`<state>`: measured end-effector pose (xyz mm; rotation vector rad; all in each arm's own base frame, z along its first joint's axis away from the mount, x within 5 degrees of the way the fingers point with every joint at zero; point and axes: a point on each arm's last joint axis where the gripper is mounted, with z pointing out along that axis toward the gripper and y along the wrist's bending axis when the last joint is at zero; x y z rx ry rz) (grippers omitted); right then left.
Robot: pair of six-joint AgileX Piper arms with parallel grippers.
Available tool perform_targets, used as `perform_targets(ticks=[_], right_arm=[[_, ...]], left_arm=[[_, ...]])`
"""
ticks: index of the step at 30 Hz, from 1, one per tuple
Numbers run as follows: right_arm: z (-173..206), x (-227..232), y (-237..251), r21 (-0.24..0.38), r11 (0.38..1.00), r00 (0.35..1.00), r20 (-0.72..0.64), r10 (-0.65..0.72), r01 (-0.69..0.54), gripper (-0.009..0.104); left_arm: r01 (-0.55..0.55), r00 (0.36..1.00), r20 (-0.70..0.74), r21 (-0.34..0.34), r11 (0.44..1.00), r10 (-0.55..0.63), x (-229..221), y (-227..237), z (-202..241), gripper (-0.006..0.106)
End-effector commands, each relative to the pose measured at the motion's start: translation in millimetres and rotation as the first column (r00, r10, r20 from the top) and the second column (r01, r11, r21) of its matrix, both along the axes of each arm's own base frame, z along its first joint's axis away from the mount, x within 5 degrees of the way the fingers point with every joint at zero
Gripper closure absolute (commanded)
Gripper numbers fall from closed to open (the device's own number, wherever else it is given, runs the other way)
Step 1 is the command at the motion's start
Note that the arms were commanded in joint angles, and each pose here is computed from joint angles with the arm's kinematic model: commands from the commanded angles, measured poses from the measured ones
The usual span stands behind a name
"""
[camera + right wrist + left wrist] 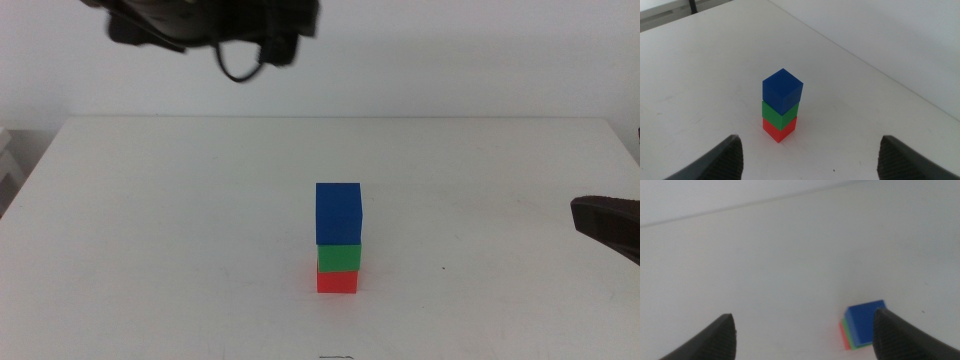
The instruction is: Stack red cubes first, then green, then blue cubes in a specific spot.
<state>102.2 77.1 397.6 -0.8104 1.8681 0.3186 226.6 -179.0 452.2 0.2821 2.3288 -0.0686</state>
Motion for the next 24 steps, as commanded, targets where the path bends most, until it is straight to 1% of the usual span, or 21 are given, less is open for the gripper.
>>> perform_targets(ticks=[1,6,9,12,15,18,24], right_arm=[[13.9,1.5,-0.7,0.047,0.999,0.996,0.087,-0.011,0.007,0.011],[13.9,1.5,-0.7,0.046,0.999,0.996,0.087,-0.011,0.007,0.011],[13.8,1.7,-0.7,0.045,0.999,0.996,0.087,-0.011,0.007,0.011],[13.8,1.7,-0.7,0.045,0.999,0.996,0.087,-0.011,0.007,0.011],[13.8,1.7,-0.7,0.045,0.999,0.996,0.087,-0.011,0.007,0.011],[13.8,1.7,-0.7,0.045,0.999,0.996,0.087,-0.011,0.007,0.011],[13.8,1.7,-0.7,0.045,0.999,0.996,0.087,-0.011,0.007,0.011]], left_arm=[[-0.03,0.994,0.104,-0.027,0.999,0.033,-12.2,27.4,26.3,0.007],[0.024,0.986,0.169,-0.056,0.998,-0.015,-13.2,64.0,30.9,0.007],[0.055,0.978,0.208,-0.087,0.995,-0.036,-13.1,86.6,28.4,0.007],[0.071,0.972,0.234,-0.153,0.986,-0.033,-18.5,106.5,28.5,0.007],[0.069,0.967,0.253,-0.163,0.984,-0.026,-27.1,123.2,31.1,0.007],[0.036,0.962,0.272,-0.171,0.985,0.012,-32.6,133.7,35.3,0.007],[0.023,0.957,0.288,-0.172,0.985,0.027,-36.0,136.8,38.0,0.007]])
